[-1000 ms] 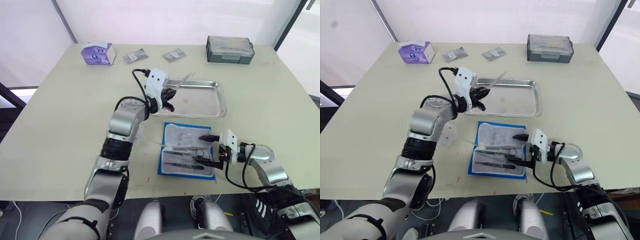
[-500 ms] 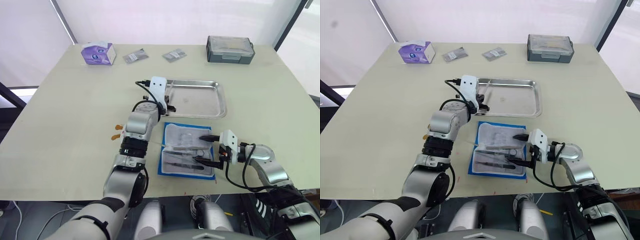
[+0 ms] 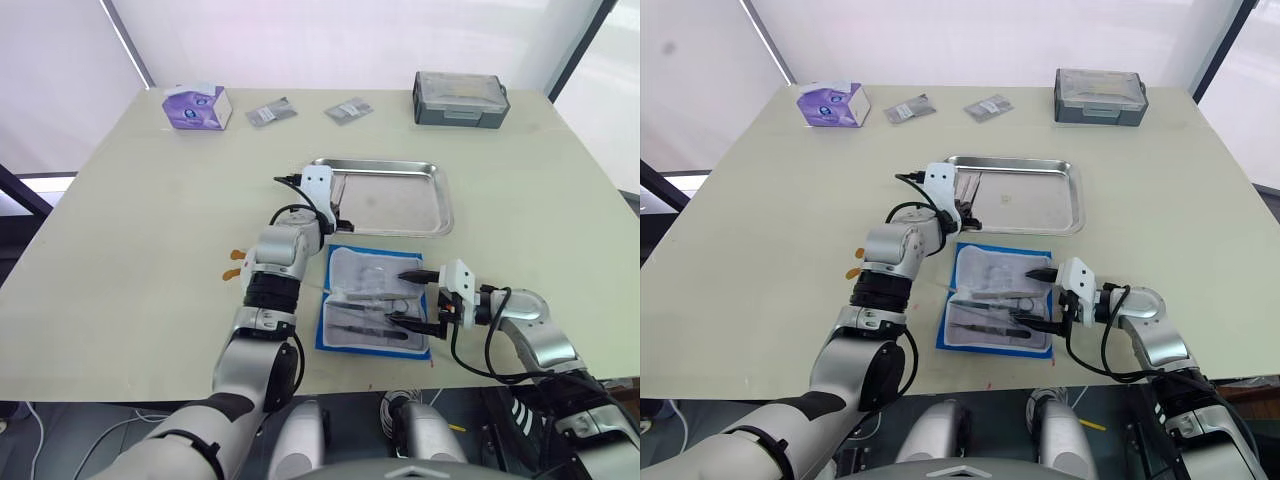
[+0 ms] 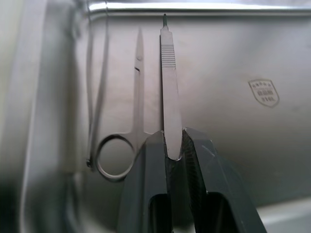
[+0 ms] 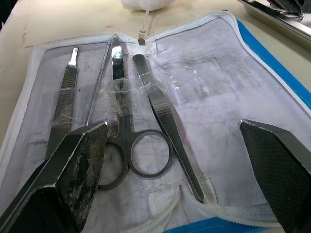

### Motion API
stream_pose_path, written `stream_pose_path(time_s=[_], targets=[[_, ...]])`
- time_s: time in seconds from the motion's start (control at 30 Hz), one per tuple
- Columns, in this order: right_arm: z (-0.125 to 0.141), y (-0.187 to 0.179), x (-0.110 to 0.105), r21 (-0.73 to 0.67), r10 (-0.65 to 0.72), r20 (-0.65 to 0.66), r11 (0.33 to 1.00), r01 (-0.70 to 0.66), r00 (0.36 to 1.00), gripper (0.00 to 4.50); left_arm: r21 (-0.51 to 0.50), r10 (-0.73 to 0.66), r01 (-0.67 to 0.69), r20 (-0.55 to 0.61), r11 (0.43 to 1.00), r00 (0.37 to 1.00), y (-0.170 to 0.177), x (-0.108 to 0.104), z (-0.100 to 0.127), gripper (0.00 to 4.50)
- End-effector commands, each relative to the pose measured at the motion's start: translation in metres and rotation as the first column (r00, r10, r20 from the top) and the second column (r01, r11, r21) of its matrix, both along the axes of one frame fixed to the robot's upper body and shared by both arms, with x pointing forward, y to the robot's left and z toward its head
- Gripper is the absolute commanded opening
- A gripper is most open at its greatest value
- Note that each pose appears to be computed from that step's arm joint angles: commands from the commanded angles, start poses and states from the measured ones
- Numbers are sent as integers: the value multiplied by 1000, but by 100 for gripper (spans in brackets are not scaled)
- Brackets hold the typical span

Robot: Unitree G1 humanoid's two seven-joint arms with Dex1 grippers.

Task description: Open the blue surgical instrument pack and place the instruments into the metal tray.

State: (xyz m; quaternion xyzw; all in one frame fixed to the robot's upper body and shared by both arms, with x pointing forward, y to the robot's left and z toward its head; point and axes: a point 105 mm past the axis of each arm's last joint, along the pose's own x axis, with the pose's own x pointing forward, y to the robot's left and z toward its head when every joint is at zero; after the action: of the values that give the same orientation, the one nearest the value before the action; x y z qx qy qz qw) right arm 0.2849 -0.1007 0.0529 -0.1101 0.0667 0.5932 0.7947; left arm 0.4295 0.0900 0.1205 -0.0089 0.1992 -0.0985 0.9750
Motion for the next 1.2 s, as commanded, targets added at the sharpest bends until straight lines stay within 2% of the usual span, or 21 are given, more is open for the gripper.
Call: stream_pose_path(time_s=[0.03, 0.27, 0.4, 0.43, 0.47, 0.73, 0.83, 0.93, 0.97, 1.03, 1.2], targets=[[-41, -16, -9, -111, -62, -142, 993, 46, 988, 450, -10, -5, 5, 48, 1000, 999, -3, 3, 21, 1], [-40, -15, -9, -107, -61, -138, 993, 46, 989, 450, -41, -23, 25, 49, 999, 999, -3, 1, 28, 1], [-39, -15, -8, -105, -61, -138, 993, 47, 989, 450, -36, -15, 17, 47, 999, 999, -3, 2, 27, 183], [-39, -15, -8, -105, -61, -138, 993, 47, 989, 450, -35, -12, 13, 47, 999, 999, -3, 2, 27, 241], [-39, -15, -7, -105, -62, -137, 993, 47, 989, 450, -33, -9, 10, 48, 999, 999, -2, 2, 27, 266], [-40, -16, -8, -104, -64, -138, 993, 50, 988, 450, -53, -45, 49, 84, 997, 995, -6, 0, 35, 266], [-39, -15, -7, -103, -66, -136, 993, 52, 988, 450, -53, -133, 144, 171, 988, 976, -9, -4, 49, 266], [-39, -15, -7, -101, -66, -137, 994, 53, 988, 450, -77, -284, 306, 218, 949, 934, -13, -14, 57, 266], [-39, -15, -7, -99, -66, -137, 994, 52, 988, 450, -38, -369, 388, 238, 921, 898, -11, -20, 59, 266], [-38, -15, -8, -95, -66, -139, 994, 53, 988, 450, 32, -523, 533, 246, 846, 816, -5, -32, 61, 266], [-37, -16, -8, -93, -66, -136, 994, 54, 988, 450, 128, -734, 728, 223, 674, 641, 4, -57, 56, 266]])
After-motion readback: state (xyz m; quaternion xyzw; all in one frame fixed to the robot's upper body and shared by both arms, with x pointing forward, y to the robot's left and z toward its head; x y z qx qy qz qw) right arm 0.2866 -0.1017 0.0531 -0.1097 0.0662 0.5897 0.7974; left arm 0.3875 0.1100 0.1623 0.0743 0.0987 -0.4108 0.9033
